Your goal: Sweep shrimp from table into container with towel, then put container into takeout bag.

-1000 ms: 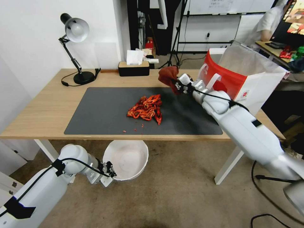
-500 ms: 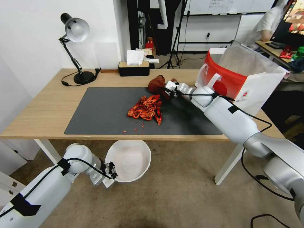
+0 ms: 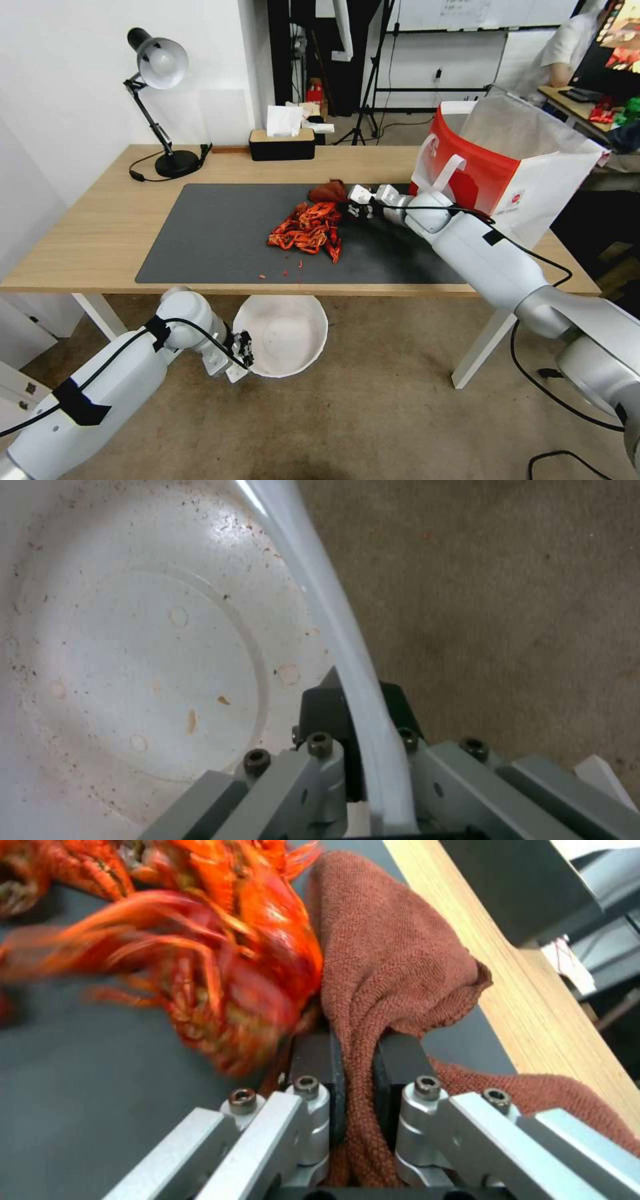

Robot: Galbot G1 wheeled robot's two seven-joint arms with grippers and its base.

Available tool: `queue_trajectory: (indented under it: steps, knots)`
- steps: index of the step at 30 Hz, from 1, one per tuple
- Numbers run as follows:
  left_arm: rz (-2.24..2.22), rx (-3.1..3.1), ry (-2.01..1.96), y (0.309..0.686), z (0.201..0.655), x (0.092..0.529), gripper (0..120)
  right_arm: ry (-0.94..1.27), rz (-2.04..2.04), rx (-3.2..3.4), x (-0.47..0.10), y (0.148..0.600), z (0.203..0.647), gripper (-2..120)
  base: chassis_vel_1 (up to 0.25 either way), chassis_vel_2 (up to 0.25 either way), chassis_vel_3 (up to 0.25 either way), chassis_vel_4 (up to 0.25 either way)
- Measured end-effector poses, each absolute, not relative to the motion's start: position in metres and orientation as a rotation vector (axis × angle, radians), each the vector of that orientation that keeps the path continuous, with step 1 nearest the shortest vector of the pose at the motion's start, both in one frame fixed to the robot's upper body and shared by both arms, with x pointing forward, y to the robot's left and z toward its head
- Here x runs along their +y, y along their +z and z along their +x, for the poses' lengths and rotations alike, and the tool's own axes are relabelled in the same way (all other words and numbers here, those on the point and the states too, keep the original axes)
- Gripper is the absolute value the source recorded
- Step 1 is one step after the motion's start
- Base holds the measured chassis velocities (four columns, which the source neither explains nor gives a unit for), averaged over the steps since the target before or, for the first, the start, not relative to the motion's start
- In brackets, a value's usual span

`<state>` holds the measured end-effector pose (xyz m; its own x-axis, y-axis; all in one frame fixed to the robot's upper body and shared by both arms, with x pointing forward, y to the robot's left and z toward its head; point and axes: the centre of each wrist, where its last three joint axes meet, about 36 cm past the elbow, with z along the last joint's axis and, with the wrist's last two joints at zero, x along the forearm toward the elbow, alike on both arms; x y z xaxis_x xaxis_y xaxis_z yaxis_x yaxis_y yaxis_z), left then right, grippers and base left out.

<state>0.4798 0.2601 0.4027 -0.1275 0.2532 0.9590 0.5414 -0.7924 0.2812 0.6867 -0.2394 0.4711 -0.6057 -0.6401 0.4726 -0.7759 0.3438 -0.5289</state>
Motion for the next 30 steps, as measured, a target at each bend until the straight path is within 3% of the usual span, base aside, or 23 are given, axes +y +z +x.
queue_trajectory:
  steps: [10, 30]
  knots:
    - [-1.943, -0.909, -2.014, 0.402, 0.488, 0.251, 0, 1.116, 1.397, -2.368, -0.262, 0.472, 0.681, 6, 0.0, 0.0, 0.0, 0.0]
    - [-1.945, -0.926, -1.995, 0.402, 0.493, 0.254, 0, 1.074, 1.531, -2.328, -0.251, 0.466, 0.665, 6, 0.0, 0.0, 0.0, 0.0]
